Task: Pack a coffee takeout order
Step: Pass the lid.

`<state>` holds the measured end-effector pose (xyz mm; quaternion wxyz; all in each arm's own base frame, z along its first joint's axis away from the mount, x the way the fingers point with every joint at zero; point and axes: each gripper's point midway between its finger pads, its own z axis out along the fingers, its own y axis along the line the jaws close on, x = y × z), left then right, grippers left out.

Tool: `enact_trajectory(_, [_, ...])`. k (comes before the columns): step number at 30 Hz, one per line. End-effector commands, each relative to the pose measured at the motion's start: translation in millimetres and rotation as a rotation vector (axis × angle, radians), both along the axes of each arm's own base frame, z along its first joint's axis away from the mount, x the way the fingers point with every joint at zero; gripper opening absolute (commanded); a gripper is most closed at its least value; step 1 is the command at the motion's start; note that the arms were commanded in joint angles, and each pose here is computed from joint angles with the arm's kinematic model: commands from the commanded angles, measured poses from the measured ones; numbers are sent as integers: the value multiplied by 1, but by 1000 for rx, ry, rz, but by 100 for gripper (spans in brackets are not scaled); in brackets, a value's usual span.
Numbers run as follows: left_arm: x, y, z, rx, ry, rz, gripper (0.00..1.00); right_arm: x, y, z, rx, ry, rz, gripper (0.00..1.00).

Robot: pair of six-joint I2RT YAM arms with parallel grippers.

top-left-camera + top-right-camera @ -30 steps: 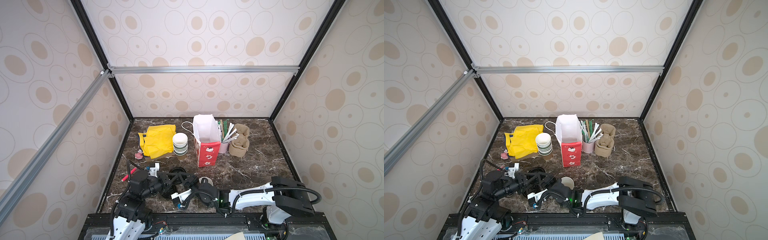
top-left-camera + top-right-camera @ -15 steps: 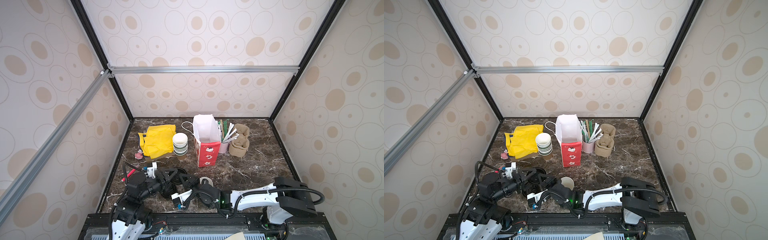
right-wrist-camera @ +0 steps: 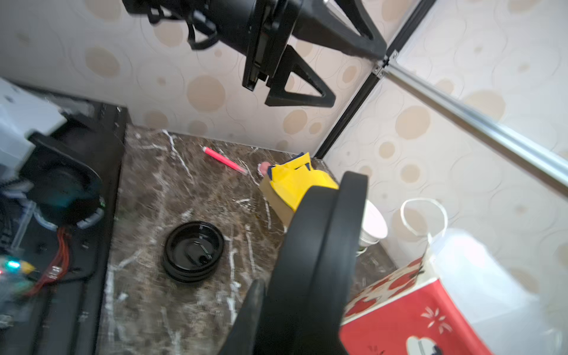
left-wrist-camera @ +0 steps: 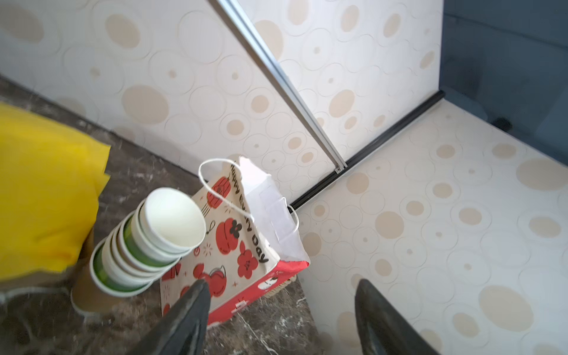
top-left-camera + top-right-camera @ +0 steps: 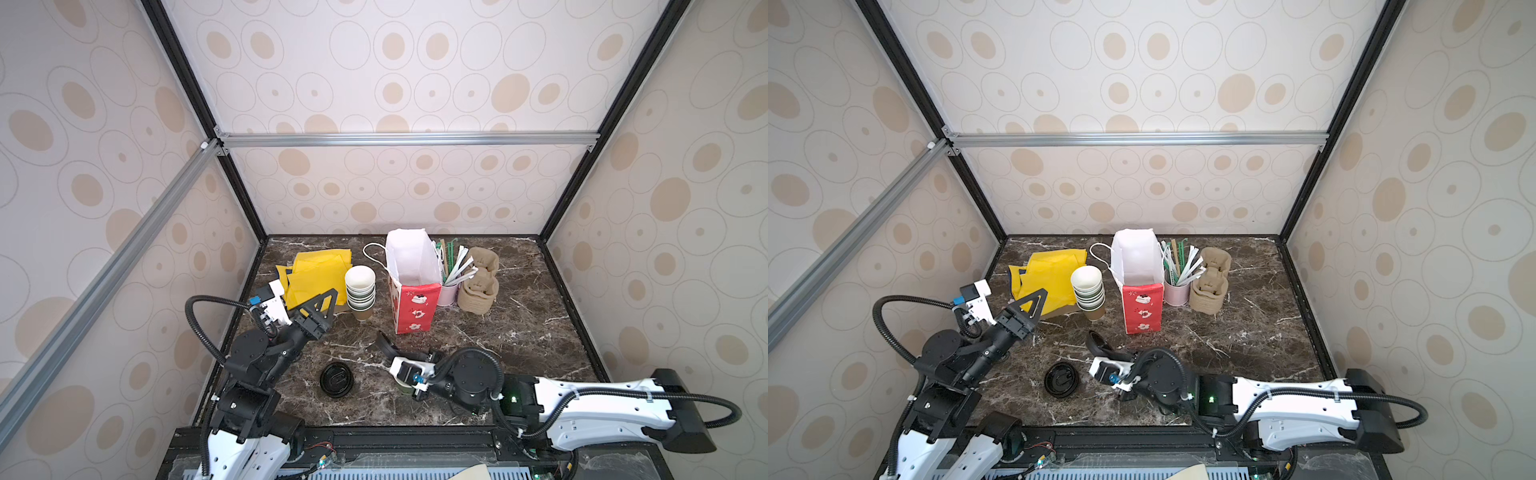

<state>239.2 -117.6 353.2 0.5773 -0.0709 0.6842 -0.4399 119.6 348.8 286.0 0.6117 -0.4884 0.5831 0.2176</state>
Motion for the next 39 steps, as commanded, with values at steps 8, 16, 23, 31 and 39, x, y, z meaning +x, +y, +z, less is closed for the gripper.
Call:
enact_trajectory(8, [-11, -100, 18, 623, -479, -372, 66, 7, -57, -24, 254, 657, -124, 9])
enact_trajectory(16, [-42, -152, -33, 966, -659, -422, 67, 20, -86, -34, 340, 899, -97, 11])
enact_trajectory(23, [-88, -171, -69, 1130, -746, -611, 73, 9, -83, -36, 369, 904, 1, 12])
enact_trajectory(31, [-120, -184, -79, 1188, -821, -742, 83, 2, -74, -38, 366, 912, 70, 13])
enact_trajectory(39, [-118, -187, -76, 1158, -829, -715, 90, -6, -62, -35, 339, 930, 149, 14])
